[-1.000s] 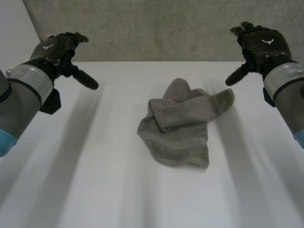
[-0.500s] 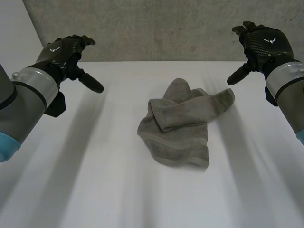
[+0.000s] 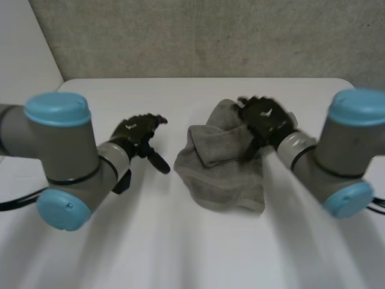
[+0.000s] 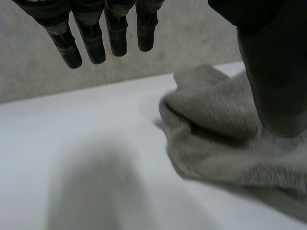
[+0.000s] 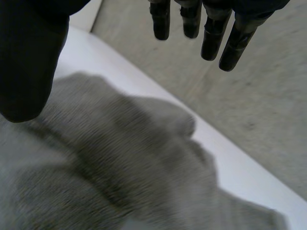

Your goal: Fold the towel.

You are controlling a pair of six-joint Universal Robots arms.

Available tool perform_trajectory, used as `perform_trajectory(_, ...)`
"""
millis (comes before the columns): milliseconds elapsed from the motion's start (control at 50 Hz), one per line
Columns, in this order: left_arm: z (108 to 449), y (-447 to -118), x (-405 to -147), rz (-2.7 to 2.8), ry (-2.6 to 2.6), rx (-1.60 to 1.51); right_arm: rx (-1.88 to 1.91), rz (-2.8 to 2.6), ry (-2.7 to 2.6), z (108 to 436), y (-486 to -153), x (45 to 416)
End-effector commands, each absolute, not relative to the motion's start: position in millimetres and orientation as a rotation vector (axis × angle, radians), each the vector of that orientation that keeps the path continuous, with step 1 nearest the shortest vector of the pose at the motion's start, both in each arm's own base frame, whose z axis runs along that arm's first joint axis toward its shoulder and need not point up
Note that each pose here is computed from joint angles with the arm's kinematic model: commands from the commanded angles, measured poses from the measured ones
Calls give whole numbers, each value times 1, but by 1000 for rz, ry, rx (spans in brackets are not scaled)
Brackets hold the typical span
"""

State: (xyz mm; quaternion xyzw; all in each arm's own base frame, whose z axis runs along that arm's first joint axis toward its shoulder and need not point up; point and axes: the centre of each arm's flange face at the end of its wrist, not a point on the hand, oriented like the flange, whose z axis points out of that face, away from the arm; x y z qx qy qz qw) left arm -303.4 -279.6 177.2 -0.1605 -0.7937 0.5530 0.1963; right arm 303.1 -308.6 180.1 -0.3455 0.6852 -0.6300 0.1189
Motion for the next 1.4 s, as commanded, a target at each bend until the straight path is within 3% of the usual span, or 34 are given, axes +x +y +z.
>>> perform_trajectory(20,152,-284,-305,1506,-2226,-465,-1069,-1840,1985,125,-310,318)
perform_trajectory(140,154,-283,-303,1540,-2195,-458,-1074,-1852,1964,121,-310,322)
perform_trajectory(200,161,-282,-302,1567,-2171,-454,-1050,-1886,1929,138,-311,321)
perform_trajectory(240,164,-282,-302,1581,-2162,-449,-1009,-1991,1822,186,-305,318)
perform_trajectory(300,166,-282,-301,1592,-2153,-444,-976,-2055,1736,215,-298,317)
perform_trajectory(340,174,-281,-301,1614,-2132,-434,-905,-2168,1536,273,-278,313)
perform_trajectory(360,174,-281,-301,1614,-2132,-434,-905,-2168,1535,273,-278,313)
perform_trajectory(400,178,-280,-300,1624,-2124,-431,-809,-2232,1385,322,-256,304)
perform_trajectory(500,194,-279,-300,1669,-2075,-423,-700,-2153,1289,351,-233,298)
perform_trajectory(580,203,-281,-301,1707,-2036,-417,-778,-2000,1337,331,-234,309)
perform_trajectory(620,205,-281,-300,1716,-2027,-414,-907,-1752,1495,289,-236,327)
perform_trajectory(720,207,-289,-292,1724,-2037,-364,-1065,-1492,1772,241,-243,333)
perform_trajectory(820,208,-293,-290,1722,-2035,-343,-1095,-1584,1797,248,-250,330)
perform_trajectory(920,209,-293,-290,1715,-2038,-353,-1027,-1751,1777,286,-249,309)
perform_trajectory(960,205,-289,-289,1693,-2060,-360,-1015,-1812,1765,303,-238,296)
perform_trajectory(1040,193,-262,-282,1550,-2195,-401,-1037,-1804,1761,303,-221,288)
perform_trajectory(1140,185,-223,-280,1427,-2266,-462,-1129,-1750,1822,278,-199,277)
perform_trajectory(1180,182,-204,-286,1409,-2246,-504,-1224,-1717,1904,252,-192,264)
perform_trajectory(1400,163,-194,-300,1422,-2240,-537,-1097,-1606,1992,179,-185,255)
